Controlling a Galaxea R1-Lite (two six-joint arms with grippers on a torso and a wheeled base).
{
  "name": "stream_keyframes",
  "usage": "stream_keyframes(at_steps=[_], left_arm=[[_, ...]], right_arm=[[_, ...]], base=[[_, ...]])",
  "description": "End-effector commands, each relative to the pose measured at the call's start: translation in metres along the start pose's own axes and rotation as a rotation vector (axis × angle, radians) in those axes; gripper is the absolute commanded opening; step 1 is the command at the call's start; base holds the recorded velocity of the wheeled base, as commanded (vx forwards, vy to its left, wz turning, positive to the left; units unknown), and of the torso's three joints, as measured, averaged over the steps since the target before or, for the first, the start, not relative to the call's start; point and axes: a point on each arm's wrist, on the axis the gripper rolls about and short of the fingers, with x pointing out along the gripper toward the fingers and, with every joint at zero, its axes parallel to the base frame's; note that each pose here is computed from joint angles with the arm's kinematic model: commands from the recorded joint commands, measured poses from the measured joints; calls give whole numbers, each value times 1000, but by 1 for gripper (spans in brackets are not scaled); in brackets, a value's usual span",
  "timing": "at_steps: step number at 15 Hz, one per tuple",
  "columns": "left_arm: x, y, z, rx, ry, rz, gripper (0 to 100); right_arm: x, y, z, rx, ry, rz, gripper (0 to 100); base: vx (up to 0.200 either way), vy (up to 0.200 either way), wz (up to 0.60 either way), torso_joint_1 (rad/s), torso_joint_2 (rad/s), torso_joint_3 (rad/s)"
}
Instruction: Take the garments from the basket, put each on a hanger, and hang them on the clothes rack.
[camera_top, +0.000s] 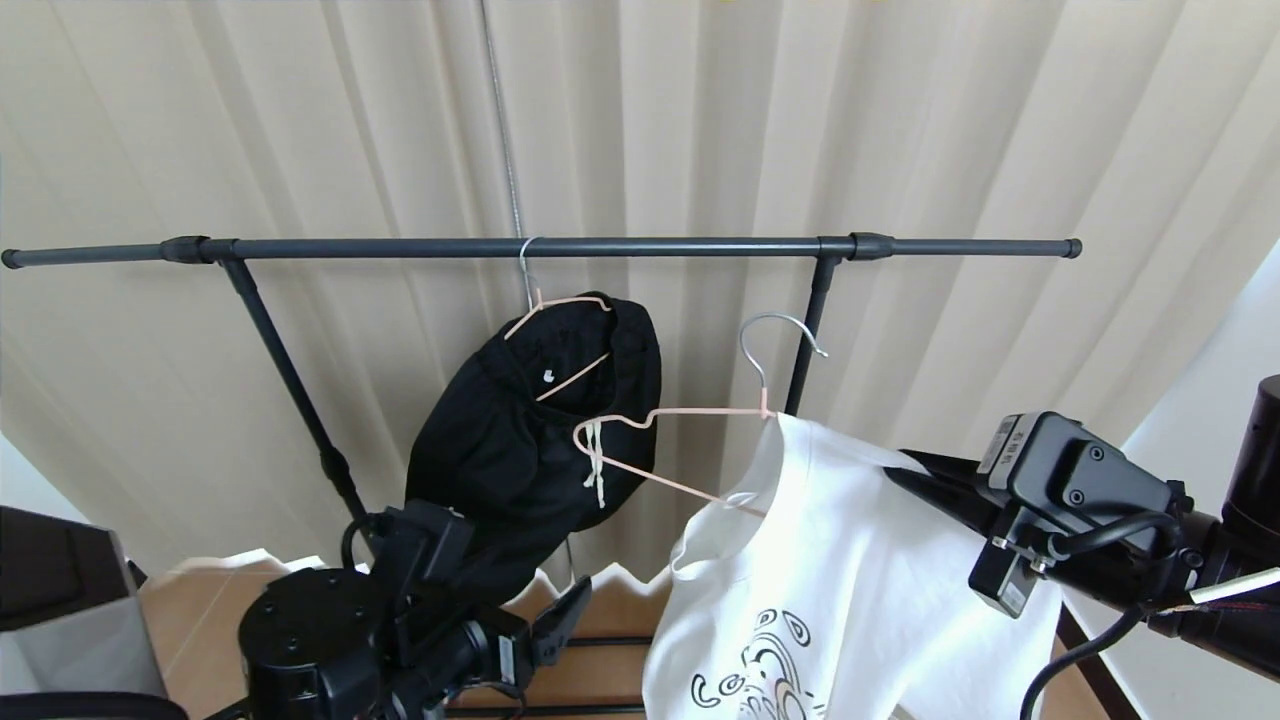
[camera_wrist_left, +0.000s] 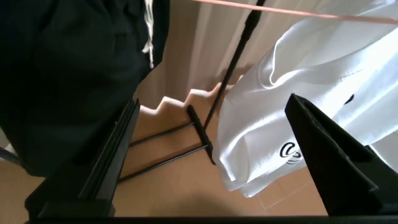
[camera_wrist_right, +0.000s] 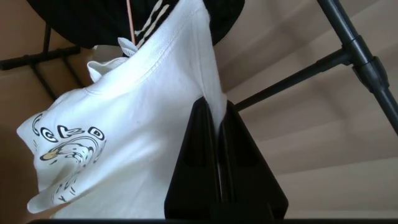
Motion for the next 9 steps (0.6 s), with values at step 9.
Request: stream_keyframes(at_steps=[9], left_arm=[[65, -37, -15, 27, -2, -29, 100]], right_arm=[[-6, 17, 14, -2, -73, 75, 0]], base=[[0, 0, 0, 0, 0, 0]])
